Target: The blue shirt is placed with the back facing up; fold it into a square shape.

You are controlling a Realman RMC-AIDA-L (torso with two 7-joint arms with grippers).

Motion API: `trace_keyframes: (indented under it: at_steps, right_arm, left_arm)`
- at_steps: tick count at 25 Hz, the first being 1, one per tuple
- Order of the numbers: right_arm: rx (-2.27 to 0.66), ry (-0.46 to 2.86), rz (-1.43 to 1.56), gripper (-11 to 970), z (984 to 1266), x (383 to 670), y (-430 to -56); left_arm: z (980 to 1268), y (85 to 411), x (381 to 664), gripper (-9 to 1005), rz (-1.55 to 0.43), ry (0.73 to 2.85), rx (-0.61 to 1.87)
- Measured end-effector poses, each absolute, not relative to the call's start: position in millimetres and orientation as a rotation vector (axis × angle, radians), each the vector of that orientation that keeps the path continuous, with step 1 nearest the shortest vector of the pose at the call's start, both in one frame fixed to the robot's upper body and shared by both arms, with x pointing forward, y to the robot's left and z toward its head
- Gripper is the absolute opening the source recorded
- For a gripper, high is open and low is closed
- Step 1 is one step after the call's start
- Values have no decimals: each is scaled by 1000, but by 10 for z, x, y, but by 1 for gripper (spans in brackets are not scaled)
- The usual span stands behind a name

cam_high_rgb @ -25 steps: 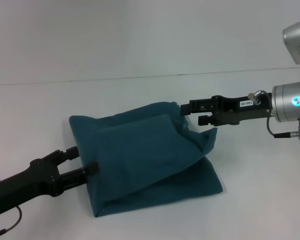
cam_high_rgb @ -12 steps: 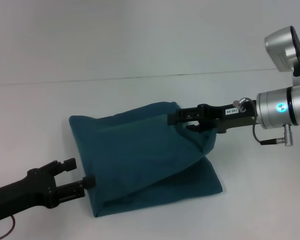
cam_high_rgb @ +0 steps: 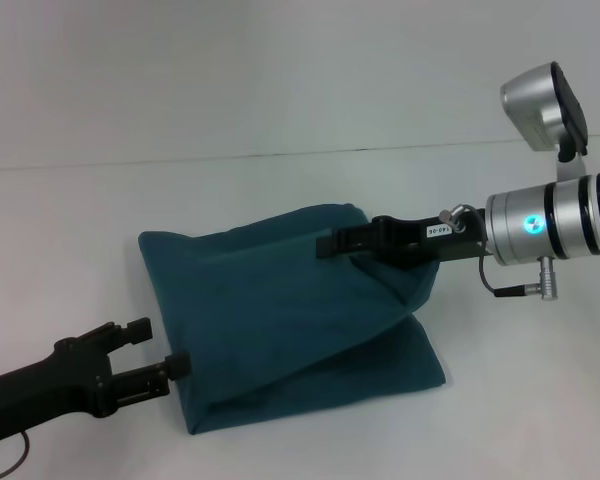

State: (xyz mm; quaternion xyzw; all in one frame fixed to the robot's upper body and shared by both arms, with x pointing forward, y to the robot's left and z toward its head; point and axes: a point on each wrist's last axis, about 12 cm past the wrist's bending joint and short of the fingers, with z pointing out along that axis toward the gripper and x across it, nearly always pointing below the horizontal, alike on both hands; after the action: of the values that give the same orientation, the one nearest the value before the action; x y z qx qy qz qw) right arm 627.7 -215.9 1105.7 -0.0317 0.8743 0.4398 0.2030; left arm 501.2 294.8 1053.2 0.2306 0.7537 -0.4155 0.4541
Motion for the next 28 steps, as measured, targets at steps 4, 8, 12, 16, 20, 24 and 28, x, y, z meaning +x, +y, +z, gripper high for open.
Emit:
trace_keyframes:
  at_steps: [4,8,12,16,20,24,28]
  right_arm:
    - [-87,2427,1219,765,11025,6250,-2210]
    - [-95,2377,1237,624,11005,6202,-2306]
    - [-116,2290,1273,448,11023,6163,-2384]
    - [-109,2276,1268,314,11012,6154,-2414]
    - [-94,2280,1250,195,10993,6165,-2409]
    - [-89,2298,1225,97,10970,6179,-2397]
    - [-101,2327,1213,33,10962,6173,-2408]
  left_arm:
    - [10536,2944,5018,936,-1027,1857,566]
    - [10539,2921,5027,935,-1036,1853,565]
    - [10541,2896,5034,935,-1050,1853,557]
    - [10544,2879,5036,934,-1059,1850,555]
    - [10546,2874,5042,934,-1062,1852,551]
    - [10545,2872,5044,934,-1063,1853,551]
    - [10541,2869,5040,934,-1065,1855,552]
